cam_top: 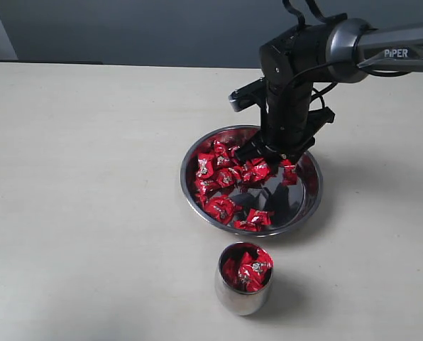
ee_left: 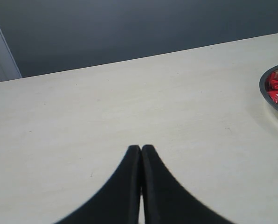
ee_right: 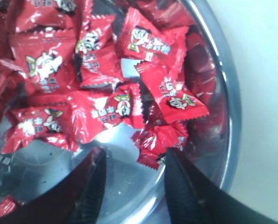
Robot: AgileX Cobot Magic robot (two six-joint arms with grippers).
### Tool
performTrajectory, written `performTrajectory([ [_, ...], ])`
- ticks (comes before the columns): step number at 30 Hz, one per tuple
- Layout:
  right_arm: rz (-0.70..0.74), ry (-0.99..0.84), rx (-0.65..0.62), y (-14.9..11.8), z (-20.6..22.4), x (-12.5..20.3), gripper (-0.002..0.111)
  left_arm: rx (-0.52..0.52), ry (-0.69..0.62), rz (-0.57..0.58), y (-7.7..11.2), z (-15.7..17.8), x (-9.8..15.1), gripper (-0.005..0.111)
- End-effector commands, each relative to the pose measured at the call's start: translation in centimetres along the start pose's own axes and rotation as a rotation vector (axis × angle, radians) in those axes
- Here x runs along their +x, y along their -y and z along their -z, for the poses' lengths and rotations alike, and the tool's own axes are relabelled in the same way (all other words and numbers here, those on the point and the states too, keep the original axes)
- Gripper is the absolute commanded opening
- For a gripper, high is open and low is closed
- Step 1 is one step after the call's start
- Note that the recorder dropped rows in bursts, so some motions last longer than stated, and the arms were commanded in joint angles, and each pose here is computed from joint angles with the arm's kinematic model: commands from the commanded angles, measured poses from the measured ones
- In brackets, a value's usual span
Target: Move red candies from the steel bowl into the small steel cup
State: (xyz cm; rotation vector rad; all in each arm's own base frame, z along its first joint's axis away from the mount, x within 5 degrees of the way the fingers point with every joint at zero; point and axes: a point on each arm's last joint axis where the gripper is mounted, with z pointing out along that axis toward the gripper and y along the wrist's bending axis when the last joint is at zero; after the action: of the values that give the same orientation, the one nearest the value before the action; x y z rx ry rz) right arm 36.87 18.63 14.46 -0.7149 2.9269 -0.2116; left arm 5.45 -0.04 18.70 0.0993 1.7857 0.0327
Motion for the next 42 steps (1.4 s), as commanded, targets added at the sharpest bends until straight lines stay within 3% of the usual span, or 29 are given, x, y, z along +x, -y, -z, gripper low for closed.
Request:
performTrajectory([
  [1,-0.002,-0.013,0.014,0.3,-0.6,-0.1,0.041,-0.003,0.006,0.004,0.0,0.0,0.1,0.000],
  [26,0.014,-0.055,0.088,0.7,-2.4,0.0,0.040,-0.003,0.006,0.004,0.0,0.0,0.1,0.000],
  [34,0.014,-0.055,0.088,0.7,-2.4,0.0,0.006,-0.003,0.006,0.004,0.0,0.0,0.1,0.000],
  [42,-0.023,-0.035,0.082,0.6,-1.2,0.0,0.005,-0.003,0.006,0.004,0.0,0.0,0.1,0.000],
])
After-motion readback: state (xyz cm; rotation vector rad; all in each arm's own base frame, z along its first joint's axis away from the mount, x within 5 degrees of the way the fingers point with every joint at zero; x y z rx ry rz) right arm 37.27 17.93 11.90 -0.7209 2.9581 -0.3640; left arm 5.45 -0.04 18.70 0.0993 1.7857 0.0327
